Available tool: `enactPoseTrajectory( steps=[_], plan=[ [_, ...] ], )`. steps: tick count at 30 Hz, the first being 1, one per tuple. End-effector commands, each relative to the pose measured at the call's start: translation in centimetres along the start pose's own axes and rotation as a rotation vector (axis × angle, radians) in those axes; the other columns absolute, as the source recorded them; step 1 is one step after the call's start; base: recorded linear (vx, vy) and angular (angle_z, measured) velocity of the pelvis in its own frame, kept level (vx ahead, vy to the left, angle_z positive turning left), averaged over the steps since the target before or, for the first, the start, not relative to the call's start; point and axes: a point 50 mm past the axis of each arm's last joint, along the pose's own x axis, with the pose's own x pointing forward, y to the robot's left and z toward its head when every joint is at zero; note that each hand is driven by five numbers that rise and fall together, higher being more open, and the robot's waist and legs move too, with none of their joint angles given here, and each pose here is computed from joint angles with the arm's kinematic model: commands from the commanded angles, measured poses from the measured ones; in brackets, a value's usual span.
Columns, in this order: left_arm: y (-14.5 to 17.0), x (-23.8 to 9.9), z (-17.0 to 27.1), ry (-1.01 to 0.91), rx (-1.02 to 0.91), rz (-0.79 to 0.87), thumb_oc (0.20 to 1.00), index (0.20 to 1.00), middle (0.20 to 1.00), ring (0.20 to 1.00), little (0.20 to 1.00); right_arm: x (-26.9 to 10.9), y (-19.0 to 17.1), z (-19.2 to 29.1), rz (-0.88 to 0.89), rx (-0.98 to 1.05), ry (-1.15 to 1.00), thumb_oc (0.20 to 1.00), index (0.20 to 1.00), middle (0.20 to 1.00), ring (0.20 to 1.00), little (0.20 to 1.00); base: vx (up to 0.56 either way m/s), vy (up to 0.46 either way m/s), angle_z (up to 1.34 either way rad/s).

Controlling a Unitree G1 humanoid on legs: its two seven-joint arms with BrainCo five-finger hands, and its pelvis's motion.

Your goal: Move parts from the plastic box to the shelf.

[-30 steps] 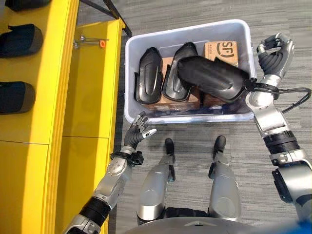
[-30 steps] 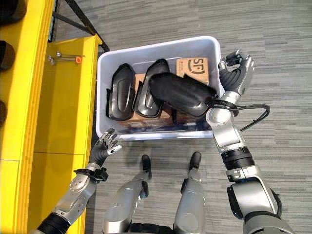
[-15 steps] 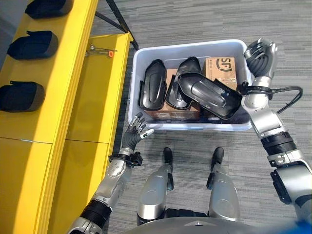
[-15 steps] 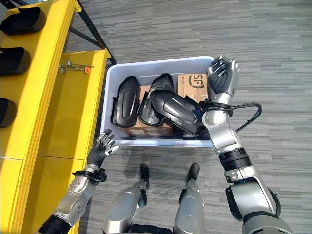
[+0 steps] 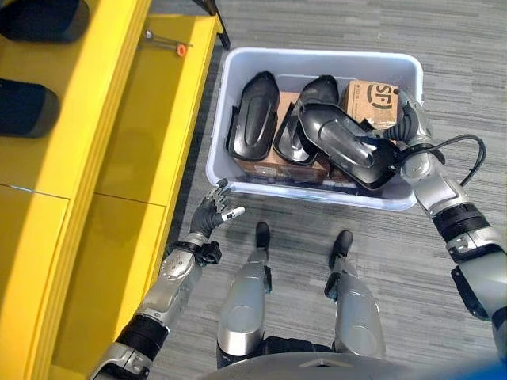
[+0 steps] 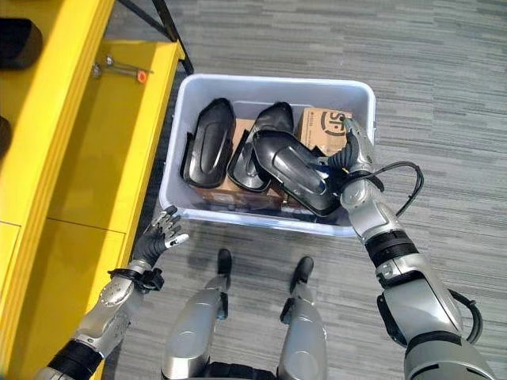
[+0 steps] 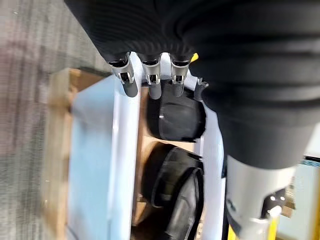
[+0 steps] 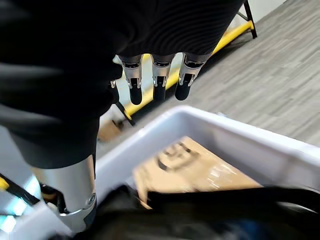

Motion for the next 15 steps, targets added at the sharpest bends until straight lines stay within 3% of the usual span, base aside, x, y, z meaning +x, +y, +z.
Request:
enactPoseTrajectory(
  steps=[1,7,15],
  plan=[
    [-0.2,-0.2,1.5,-0.070,0.049,-0.038,1.000,1.000,1.000,1.000,1.000,1.6,-3.6,2.4,-0.135,-0.075,-0.083,1.000,1.000,1.000,1.000,1.000,-0.05,-0.051,-0.02],
    [-0.6,-0.2,1.6,-0.065,0.037,-0.071,1.000,1.000,1.000,1.000,1.000,2.1,-5.0,0.9,-0.225,-0.062,0.030,1.000,1.000,1.000,1.000,1.000,-0.05,-0.013,0.01],
    [-1.1,0.0,1.9,-0.082,0.021,-0.058,1.000,1.000,1.000,1.000,1.000,2.4,-6.0,2.1,-0.321,-0.132,0.000,1.000,1.000,1.000,1.000,1.000,-0.05,0.014,0.00]
  ],
)
